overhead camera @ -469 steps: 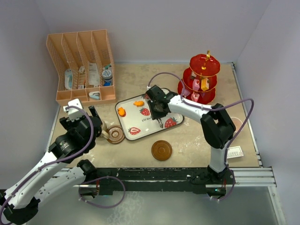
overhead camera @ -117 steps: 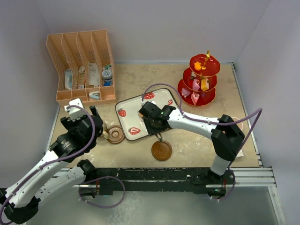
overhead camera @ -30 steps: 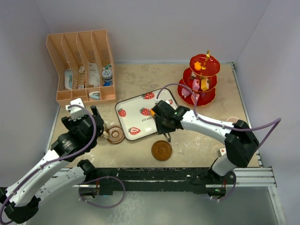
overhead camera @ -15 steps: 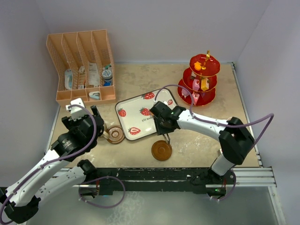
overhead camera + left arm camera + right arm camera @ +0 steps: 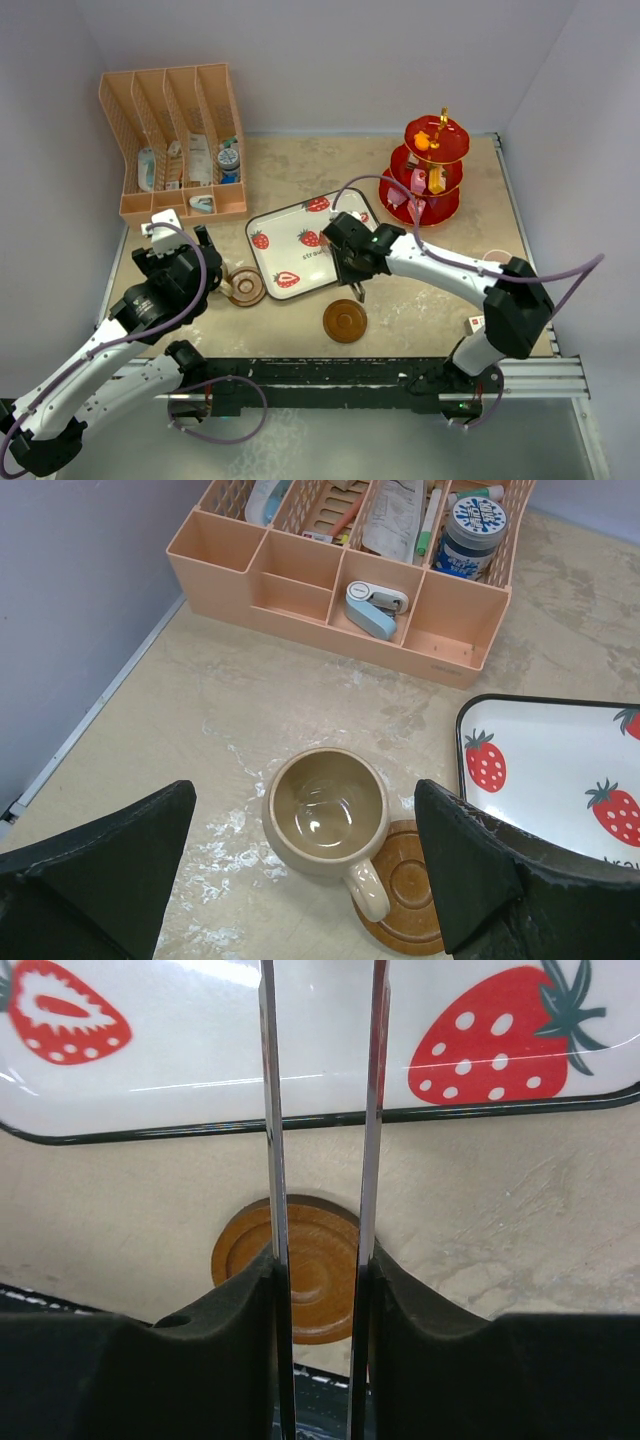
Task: Serve the afternoon tea
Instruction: Pick up the desert from the tray, then place the desert on the desert table.
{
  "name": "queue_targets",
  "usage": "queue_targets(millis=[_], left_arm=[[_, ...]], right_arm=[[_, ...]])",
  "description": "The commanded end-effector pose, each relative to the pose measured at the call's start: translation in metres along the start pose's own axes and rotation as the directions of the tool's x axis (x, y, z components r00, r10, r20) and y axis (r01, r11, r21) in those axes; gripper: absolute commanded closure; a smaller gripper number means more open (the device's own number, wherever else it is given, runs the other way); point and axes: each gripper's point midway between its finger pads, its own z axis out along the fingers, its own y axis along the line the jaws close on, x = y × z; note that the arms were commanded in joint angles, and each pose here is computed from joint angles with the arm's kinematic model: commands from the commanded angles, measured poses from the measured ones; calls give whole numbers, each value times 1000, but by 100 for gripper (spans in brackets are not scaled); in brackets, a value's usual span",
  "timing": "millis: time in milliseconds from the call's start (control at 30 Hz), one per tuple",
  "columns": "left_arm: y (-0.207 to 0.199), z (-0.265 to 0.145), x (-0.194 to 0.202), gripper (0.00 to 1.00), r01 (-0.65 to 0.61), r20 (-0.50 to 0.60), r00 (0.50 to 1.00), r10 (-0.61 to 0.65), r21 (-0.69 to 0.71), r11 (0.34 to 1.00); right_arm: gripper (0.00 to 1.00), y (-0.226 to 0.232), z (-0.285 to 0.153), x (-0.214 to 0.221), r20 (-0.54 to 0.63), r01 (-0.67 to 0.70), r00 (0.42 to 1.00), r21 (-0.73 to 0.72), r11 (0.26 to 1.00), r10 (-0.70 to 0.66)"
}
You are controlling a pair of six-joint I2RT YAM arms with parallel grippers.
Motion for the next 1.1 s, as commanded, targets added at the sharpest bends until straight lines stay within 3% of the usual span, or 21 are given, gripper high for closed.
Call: queue_targets(millis=[0,333,400,467,633,1067], left_arm=[[-3,-1,-11,12,27,19,999,-27,9,1000],[-4,-1,-11,12,24,16,1000,-25,12,1000],[-4,-1,-11,12,27,16,1000,-27,14,1000],[-3,-2,-12,12,28,19,999,-28,12,1000],[-3,-2,-12,12,37,20,999,-37,16,999],[-4,-2,-11,12,32,16,999,-33,18,999]], right_arm=[[69,2,-47,-38,133,-37,990,-74,997,47],[70,-18,-120,-74,276,-74,955,-146,986,112],[66,-41,-143,-91,347,-102,928,-110,989,134],[68,-73,-153,-101,373,-158,914,-36,987,160],[69,-115,-183,-120,451,-216,871,-7,976,196],[69,-195,-194,-125,484,-342,829,45,939,279]])
